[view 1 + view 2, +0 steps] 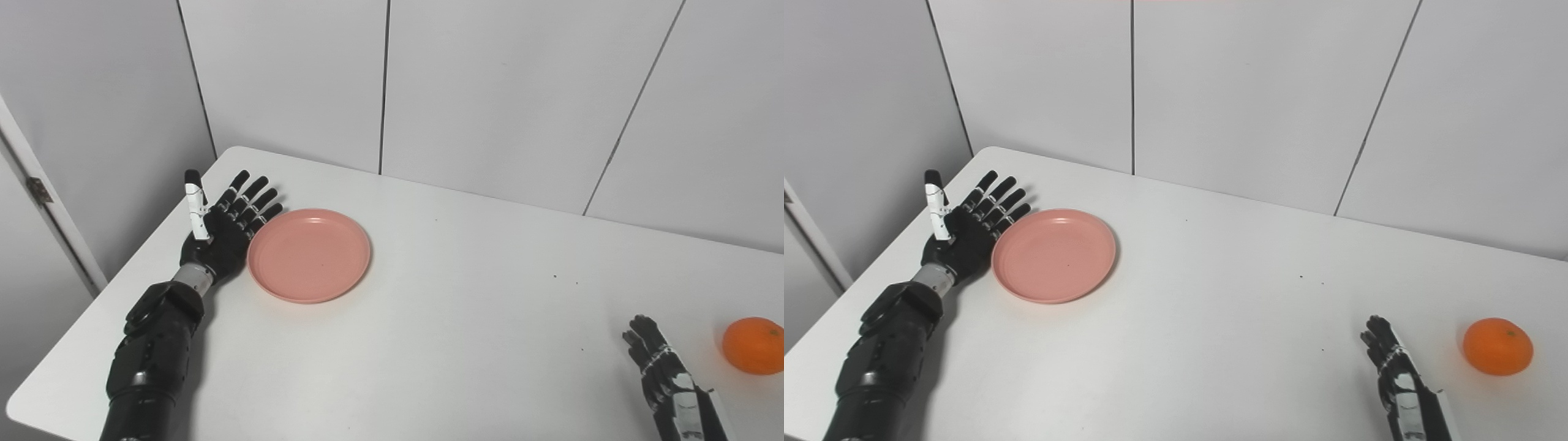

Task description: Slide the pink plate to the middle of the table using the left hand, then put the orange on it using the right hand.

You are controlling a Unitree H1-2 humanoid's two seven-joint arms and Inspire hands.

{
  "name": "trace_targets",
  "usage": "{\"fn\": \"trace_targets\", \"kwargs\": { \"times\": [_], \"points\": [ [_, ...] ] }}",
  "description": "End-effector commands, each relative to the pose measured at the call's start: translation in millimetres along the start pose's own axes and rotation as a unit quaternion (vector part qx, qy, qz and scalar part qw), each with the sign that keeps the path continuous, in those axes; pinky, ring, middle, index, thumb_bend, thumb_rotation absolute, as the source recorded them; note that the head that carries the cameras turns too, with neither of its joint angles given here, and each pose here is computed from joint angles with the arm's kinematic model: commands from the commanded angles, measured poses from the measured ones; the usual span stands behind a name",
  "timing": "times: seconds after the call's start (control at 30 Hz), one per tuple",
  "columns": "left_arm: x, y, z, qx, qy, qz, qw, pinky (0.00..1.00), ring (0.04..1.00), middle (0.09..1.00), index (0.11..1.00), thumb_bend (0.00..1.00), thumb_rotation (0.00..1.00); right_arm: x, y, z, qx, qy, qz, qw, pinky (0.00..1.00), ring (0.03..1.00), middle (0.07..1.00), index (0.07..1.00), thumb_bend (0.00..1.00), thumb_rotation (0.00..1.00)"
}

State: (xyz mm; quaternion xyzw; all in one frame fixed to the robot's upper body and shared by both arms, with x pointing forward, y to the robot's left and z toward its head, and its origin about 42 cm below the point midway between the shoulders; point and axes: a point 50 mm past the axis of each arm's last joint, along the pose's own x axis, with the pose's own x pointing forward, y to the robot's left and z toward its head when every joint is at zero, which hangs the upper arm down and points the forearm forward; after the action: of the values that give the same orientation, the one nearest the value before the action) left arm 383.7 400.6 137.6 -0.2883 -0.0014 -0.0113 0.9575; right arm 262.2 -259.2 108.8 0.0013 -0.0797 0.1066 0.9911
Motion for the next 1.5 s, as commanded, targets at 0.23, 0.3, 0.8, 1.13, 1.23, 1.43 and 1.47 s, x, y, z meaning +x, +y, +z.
{"fn": "trace_targets", "kwargs": {
  "times": [0.23,0.3,0.8,1.13,1.23,1.43,1.47],
  "points": [
    [-10.5,-18.8,-13.5,0.008,0.035,-0.008,0.999,0.81,0.873,0.882,0.986,0.9,0.97,-25.2,18.6,-33.4,0.041,0.065,-0.008,0.997,1.0,0.934,0.94,0.91,0.82,1.0],
    [-12.3,-21.9,-15.5,0.009,0.038,-0.008,0.999,0.79,0.867,0.872,0.964,0.91,0.95,-25.3,18.9,-33.2,0.042,0.066,-0.008,0.997,1.0,0.935,0.94,0.909,0.82,1.0],
    [-20.0,-37.7,-25.5,0.012,0.05,0.0,0.999,0.86,0.883,0.883,0.956,0.91,0.92,-25.5,20.7,-31.2,0.038,0.067,-0.009,0.997,1.0,0.934,0.941,0.912,0.82,1.0],
    [-20.0,-52.5,-39.5,0.006,0.056,0.003,0.998,0.83,0.867,0.864,0.934,0.9,0.94,-24.6,21.6,-30.8,0.039,0.066,-0.009,0.997,1.0,0.93,0.937,0.908,0.82,1.0],
    [-19.8,-57.7,-45.0,0.005,0.06,-0.002,0.998,0.81,0.859,0.857,0.939,0.9,0.95,-24.2,22.3,-30.2,0.041,0.066,-0.01,0.997,1.0,0.929,0.935,0.906,0.82,1.0],
    [-17.9,-67.6,-52.4,-0.003,0.063,-0.012,0.998,0.77,0.837,0.822,0.927,0.9,0.95,-23.5,23.5,-29.8,0.044,0.065,-0.009,0.997,1.0,0.937,0.942,0.912,0.82,1.0],
    [-17.8,-69.1,-52.9,-0.004,0.062,-0.013,0.998,0.77,0.838,0.825,0.926,0.9,0.95,-23.5,23.5,-30.1,0.044,0.064,-0.009,0.997,1.0,0.937,0.942,0.912,0.82,1.0]
  ]
}}
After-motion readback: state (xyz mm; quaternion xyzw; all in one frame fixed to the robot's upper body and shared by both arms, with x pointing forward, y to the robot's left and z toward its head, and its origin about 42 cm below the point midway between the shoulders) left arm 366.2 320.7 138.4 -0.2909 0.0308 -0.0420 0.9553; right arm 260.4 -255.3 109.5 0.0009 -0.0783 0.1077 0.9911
